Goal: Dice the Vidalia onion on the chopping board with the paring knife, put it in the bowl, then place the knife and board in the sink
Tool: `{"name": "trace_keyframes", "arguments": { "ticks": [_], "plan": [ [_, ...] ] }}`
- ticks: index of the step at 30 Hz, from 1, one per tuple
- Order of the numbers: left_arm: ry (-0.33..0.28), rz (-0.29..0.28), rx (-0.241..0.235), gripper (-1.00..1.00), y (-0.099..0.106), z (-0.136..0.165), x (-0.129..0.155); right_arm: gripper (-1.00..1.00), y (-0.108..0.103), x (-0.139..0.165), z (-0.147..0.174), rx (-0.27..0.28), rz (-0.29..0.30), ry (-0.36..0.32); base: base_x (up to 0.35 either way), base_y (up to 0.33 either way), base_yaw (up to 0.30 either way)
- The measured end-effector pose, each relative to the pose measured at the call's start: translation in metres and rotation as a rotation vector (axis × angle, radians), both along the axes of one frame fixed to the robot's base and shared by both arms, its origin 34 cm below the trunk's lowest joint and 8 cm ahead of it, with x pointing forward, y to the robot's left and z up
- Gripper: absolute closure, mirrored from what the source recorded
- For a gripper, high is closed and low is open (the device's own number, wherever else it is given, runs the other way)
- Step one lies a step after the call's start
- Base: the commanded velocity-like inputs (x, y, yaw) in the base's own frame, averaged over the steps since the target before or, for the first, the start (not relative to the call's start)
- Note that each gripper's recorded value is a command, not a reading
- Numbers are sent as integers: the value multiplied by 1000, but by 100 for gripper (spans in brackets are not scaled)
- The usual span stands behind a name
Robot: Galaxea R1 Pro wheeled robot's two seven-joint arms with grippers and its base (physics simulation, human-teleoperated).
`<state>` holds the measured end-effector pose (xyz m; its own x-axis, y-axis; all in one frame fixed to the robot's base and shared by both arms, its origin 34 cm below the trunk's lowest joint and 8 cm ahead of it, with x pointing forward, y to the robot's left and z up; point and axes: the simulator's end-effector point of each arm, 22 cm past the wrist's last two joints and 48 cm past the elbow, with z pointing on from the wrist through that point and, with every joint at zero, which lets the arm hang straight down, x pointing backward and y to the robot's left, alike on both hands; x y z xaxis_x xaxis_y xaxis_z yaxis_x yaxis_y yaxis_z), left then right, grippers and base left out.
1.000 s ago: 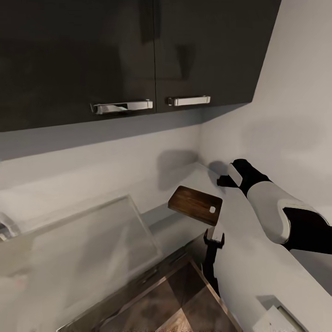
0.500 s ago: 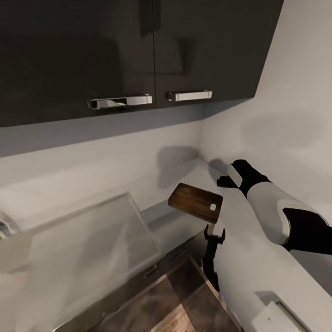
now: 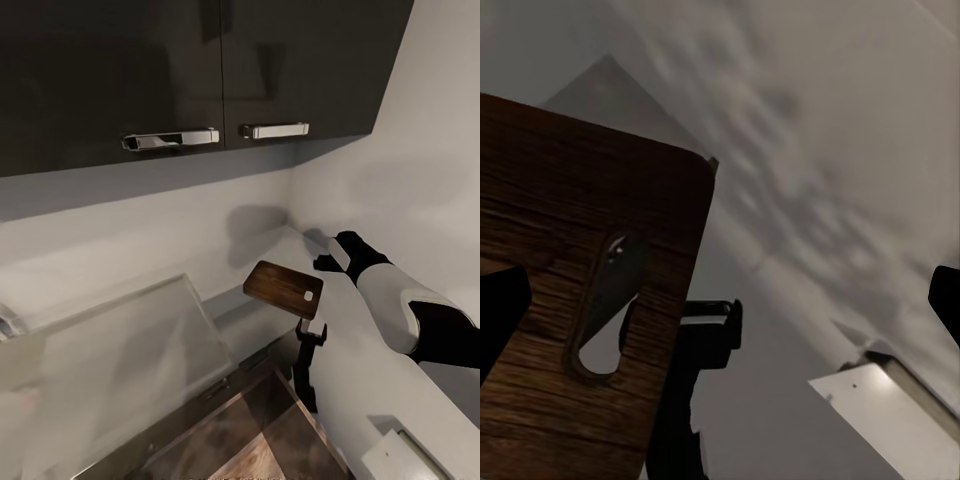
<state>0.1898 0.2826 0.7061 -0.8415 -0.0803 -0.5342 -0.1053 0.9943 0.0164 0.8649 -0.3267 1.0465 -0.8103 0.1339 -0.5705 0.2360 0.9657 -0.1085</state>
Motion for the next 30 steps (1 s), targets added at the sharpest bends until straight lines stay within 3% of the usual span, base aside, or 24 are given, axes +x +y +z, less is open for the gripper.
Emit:
{"name": "trace_keyframes", "arguments": {
  "ticks": [30],
  "plan": [
    [48,0,0,-100,0,-3,-14,-100,-1,2,-36,-1,-2,45,0,0,0]
  ]
}}
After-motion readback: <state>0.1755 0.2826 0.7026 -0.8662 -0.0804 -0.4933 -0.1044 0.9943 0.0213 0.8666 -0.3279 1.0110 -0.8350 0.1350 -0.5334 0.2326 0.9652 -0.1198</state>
